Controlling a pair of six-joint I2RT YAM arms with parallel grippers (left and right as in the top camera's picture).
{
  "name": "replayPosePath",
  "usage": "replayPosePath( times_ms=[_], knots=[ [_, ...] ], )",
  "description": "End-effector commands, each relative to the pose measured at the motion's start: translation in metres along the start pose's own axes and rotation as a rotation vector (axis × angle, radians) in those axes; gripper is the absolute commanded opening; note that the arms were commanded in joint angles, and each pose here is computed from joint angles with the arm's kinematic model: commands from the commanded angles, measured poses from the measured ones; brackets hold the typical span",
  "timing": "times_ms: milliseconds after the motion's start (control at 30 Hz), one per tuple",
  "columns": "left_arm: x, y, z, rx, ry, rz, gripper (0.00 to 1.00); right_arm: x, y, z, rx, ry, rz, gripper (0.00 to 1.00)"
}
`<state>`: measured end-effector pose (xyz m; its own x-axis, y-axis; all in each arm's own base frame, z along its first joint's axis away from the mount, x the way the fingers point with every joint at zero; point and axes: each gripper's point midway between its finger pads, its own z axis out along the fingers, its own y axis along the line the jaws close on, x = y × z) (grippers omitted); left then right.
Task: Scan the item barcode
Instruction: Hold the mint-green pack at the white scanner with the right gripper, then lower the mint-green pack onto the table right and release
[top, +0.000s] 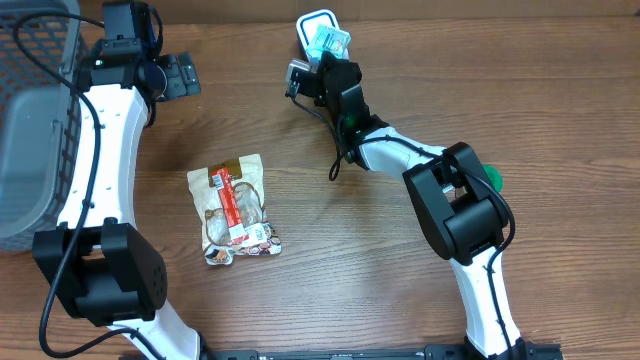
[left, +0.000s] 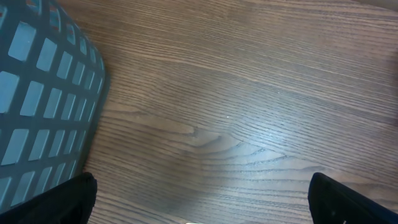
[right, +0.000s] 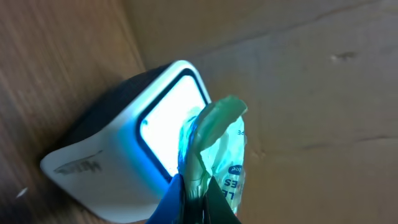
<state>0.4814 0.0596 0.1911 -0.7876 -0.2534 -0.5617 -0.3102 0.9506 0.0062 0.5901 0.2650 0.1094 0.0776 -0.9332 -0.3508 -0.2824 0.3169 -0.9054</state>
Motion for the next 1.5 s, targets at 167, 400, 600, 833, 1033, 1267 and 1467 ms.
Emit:
replayPosePath(
  times_ms=[167,400,600,833,1033,1267,1467],
  knots=[
    [-0.008,0.002,-0.007,-0.002,-0.026,0.02,1.0,-0.032,-0.1,-0.031,0.173,-0.062,0.276,0.04],
    [-0.008,0.002,-0.007,-0.002,-0.026,0.021,1.0,-0.053,-0.186,-0.095,0.168,-0.109,0.507,0.04],
    [-0.008,0.002,-0.007,-0.002,-0.026,0.02,1.0,-0.039,-0.193,-0.157,-0.025,-0.003,0.76,0.04],
    [-0.008,0.002,-0.007,-0.002,-0.026,0.02,1.0,-0.008,-0.07,-0.231,-0.675,0.268,0.817,0.04],
    [-0.008,0.002,-0.007,-0.002,-0.026,0.02,1.0,0.055,0.021,-0.286,-0.977,0.615,0.728,0.04],
    [-0.008,0.002,-0.007,-0.002,-0.026,0.02,1.0,0.105,0.053,-0.269,-0.88,0.706,0.577,0.04],
    [-0.008,0.002,-0.007,-0.002,-0.026,0.02,1.0,0.115,0.059,-0.258,-0.837,0.722,0.557,0.82]
  ],
)
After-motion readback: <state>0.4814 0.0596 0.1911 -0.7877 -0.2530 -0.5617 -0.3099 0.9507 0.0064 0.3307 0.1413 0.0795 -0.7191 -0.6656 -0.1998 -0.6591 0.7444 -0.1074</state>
